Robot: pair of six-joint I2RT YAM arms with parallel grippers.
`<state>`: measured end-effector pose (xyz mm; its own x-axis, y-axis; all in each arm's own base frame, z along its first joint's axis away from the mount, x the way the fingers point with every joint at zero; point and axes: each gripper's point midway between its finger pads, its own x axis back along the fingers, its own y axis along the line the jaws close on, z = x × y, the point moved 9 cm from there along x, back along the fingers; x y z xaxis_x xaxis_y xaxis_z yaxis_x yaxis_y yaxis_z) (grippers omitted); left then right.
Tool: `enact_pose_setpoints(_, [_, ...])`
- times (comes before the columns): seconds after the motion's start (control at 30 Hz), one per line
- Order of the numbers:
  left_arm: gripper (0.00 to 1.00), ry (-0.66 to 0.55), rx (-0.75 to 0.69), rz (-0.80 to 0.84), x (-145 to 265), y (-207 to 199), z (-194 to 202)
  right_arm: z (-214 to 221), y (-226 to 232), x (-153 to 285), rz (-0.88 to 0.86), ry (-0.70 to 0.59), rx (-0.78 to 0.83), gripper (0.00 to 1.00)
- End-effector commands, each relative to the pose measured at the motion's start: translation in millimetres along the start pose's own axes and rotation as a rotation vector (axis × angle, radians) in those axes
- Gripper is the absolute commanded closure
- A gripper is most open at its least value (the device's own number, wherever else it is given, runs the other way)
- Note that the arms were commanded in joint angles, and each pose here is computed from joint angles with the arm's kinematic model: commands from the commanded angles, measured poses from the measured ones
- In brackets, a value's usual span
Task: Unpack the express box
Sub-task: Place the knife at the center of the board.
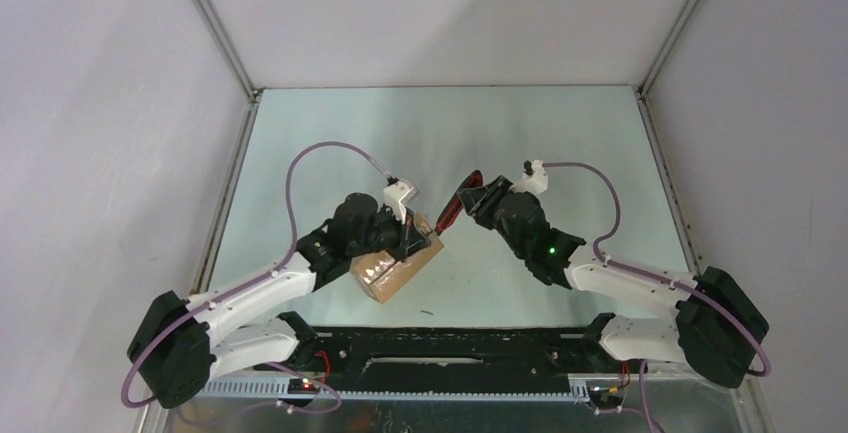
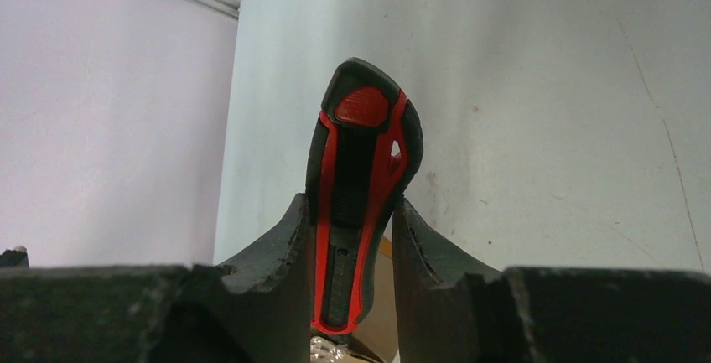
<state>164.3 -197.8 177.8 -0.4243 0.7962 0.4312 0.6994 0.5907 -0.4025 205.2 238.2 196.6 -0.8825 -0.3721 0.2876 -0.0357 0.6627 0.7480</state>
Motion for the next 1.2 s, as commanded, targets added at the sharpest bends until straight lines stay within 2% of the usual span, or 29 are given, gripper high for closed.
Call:
enact_pose_setpoints(0.0, [1.00,-0.209,-0.109,-0.120,13,7,-32,0,-50,2,0.151,0.145,0.106,1.00])
enact_pose_setpoints(0.17, [1.00,-0.212,-0.136,-0.146,14,11,-30,-2,-42,-1,0.120,0.220,0.111,1.00])
enact_pose_setpoints(0.4, [1.00,-0.272,-0.187,-0.109,12,7,-39,19,-24,-5,0.101,0.305,0.136,1.00])
enact_pose_setpoints(0.53, [1.00,-0.309,-0.252,-0.159,15,7,-47,28,-31,-4,0.165,0.350,0.170,1.00])
enact_pose_setpoints(0.8, [1.00,-0.276,-0.277,-0.232,26,15,-31,-13,-71,-18,0.267,0.336,0.140,1.00])
enact_pose_setpoints(1.03, [1.00,-0.285,-0.283,-0.195,23,14,-31,6,-51,-18,0.225,0.396,0.134,1.00])
enact_pose_setpoints(1.17, [1.00,-0.275,-0.295,-0.128,20,8,-30,3,-63,-20,0.288,0.371,0.109,1.00])
